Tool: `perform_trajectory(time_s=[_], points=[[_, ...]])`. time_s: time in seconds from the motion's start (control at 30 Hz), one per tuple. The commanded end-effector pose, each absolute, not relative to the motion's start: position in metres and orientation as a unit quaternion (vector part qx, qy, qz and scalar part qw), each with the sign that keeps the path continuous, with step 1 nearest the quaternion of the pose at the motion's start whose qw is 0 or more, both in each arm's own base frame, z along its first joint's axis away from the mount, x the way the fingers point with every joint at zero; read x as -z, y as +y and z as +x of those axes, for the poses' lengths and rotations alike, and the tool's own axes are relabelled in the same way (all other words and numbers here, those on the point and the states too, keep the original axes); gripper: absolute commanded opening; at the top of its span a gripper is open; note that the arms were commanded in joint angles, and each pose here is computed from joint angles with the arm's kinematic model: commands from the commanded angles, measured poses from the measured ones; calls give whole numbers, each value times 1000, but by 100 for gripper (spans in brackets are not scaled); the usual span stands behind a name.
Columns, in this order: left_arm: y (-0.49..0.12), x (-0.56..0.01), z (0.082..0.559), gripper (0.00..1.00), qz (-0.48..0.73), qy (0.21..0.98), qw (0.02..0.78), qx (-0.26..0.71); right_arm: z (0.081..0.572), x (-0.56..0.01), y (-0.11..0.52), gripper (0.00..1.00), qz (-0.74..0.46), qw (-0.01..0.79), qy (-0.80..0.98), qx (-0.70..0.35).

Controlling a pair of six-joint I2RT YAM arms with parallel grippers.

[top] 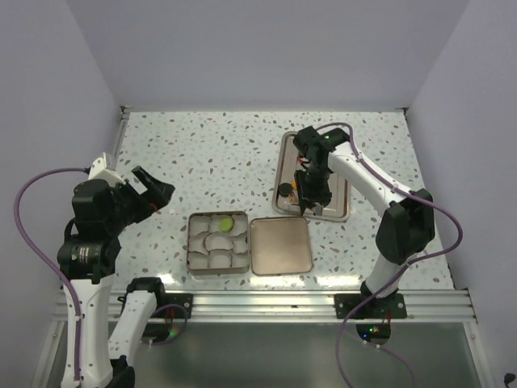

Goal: Pack the cookies

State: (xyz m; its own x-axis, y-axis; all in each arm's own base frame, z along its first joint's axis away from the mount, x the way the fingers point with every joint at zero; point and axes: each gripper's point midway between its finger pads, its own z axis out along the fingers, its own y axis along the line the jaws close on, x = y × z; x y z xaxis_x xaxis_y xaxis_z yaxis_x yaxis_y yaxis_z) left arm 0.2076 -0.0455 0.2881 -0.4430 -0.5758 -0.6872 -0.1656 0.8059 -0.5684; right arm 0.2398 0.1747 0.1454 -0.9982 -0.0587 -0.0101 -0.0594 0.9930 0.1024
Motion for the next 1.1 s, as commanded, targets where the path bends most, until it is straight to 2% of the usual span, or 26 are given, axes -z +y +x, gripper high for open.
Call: perform_trajectory(time_s=[0.0,0.2,0.6,1.07], points=[[-48,-290,211,100,-208,820,486,217,235,-147,170,43,-45,6,998,-47],[-46,-284,209,100,-211,823,482,213,236,-136,170,47,-49,-5,998,-44],[-44,-281,209,100,-216,823,482,207,253,-121,172,47,-57,-15,998,-28],[-42,-275,212,100,-223,823,481,202,218,-113,170,49,-59,-67,995,-53]])
